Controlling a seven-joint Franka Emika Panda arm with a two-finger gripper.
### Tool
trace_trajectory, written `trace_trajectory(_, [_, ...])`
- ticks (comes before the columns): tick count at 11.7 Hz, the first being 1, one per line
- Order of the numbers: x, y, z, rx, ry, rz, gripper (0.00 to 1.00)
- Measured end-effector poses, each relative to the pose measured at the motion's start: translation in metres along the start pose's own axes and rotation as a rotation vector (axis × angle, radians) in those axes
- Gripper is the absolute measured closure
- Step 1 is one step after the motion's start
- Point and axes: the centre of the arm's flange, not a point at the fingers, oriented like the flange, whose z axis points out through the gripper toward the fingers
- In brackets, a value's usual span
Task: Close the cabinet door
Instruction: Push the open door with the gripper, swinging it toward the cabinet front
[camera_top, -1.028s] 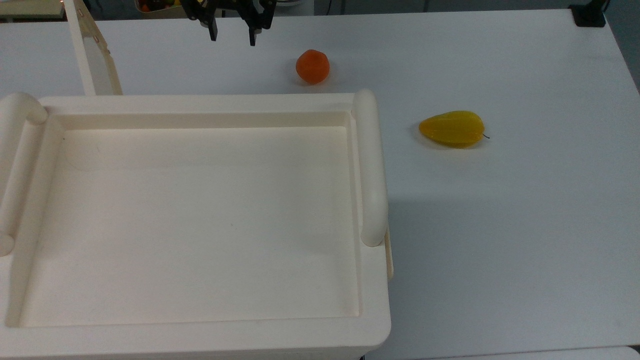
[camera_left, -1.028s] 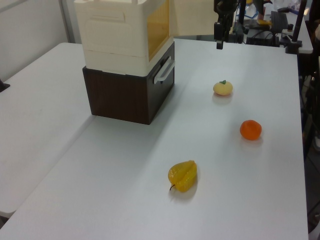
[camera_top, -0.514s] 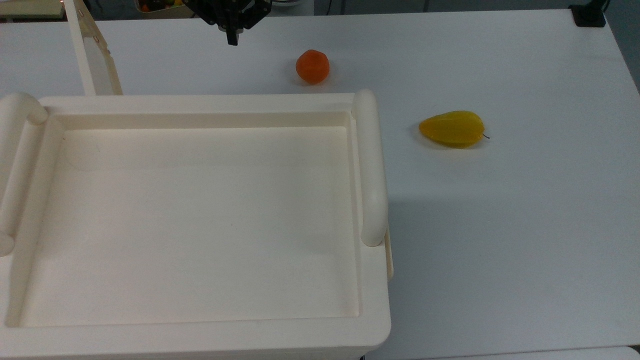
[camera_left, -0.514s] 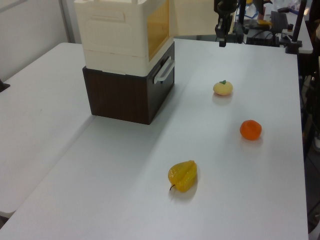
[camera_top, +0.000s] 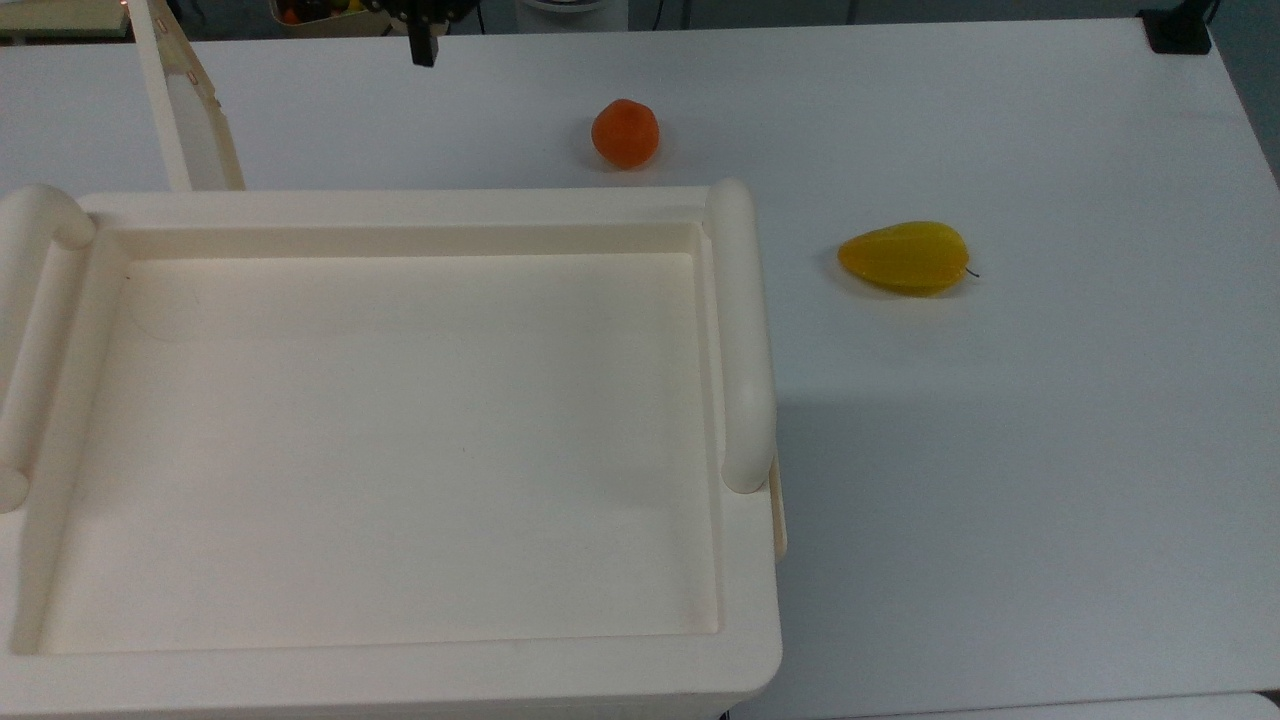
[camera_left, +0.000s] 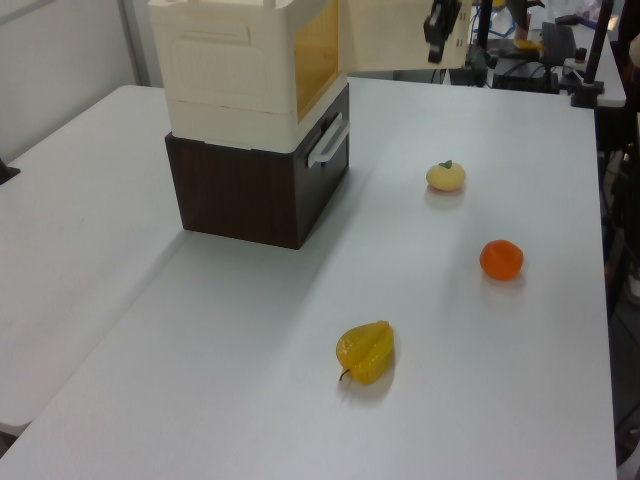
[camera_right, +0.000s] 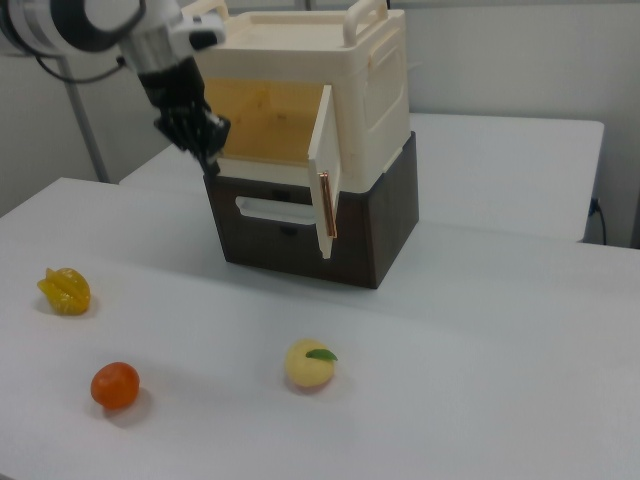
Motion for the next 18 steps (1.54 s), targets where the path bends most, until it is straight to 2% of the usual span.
trace_trajectory(3, [0.012, 0.024, -0.054, -0.002, 0.196, 0.041, 0.99])
trace_trajectory(6, [0.023, 0.074, -0.075, -0.031, 0.363, 0.120, 0.99])
trace_trajectory(8, [0.024, 0.110, -0.081, -0.060, 0.433, 0.175, 0.99])
trace_trajectory(10, [0.025, 0.137, -0.074, -0.084, 0.440, 0.216, 0.99])
trace_trajectory(13, [0.029, 0.162, -0.046, -0.106, 0.396, 0.253, 0.99])
trace_trajectory(18, [0.035, 0.154, -0.019, -0.099, 0.350, 0.241, 0.99])
